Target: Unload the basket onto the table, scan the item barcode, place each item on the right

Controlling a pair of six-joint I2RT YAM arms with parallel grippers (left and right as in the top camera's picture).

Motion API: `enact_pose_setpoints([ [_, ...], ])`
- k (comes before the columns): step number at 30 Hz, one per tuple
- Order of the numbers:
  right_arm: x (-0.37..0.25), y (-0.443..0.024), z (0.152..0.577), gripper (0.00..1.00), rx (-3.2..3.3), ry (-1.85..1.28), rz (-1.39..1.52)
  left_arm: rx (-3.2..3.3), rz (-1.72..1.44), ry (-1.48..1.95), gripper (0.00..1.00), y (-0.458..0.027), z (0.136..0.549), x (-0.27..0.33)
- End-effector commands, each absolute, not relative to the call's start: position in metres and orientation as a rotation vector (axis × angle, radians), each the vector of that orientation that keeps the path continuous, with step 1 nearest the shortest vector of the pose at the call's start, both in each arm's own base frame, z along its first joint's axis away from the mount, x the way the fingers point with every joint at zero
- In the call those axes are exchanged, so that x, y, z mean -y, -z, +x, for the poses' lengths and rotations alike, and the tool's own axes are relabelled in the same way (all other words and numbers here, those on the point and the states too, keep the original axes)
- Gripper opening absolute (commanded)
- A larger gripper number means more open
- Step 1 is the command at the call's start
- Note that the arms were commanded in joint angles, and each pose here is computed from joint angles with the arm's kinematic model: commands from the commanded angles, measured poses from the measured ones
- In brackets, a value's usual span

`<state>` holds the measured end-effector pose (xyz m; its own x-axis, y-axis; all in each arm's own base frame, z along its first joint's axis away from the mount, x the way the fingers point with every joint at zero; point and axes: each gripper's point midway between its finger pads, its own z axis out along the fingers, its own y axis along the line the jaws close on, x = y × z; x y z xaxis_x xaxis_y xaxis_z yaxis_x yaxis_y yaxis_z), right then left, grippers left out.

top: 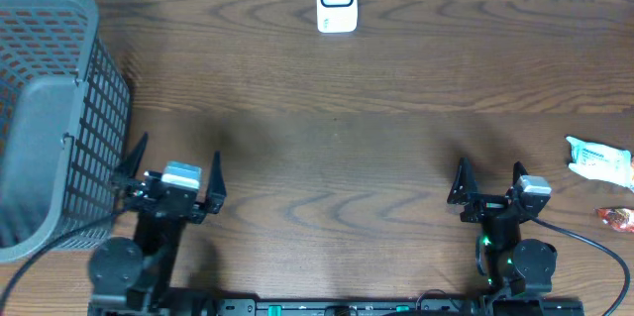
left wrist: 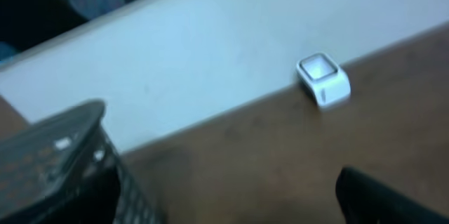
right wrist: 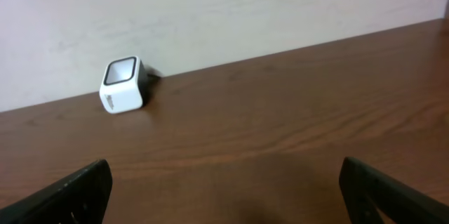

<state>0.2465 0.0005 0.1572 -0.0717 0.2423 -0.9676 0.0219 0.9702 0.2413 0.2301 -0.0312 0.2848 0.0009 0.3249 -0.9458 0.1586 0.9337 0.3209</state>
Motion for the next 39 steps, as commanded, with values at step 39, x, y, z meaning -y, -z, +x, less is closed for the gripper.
enact_pose_setpoints([
  [39, 0.000, -0.157, 0.246, 0.99, -1.633, -0.189, 0.216, -1.723, -0.064, -0.004, 0.98, -0.137, 0.244, -0.002],
])
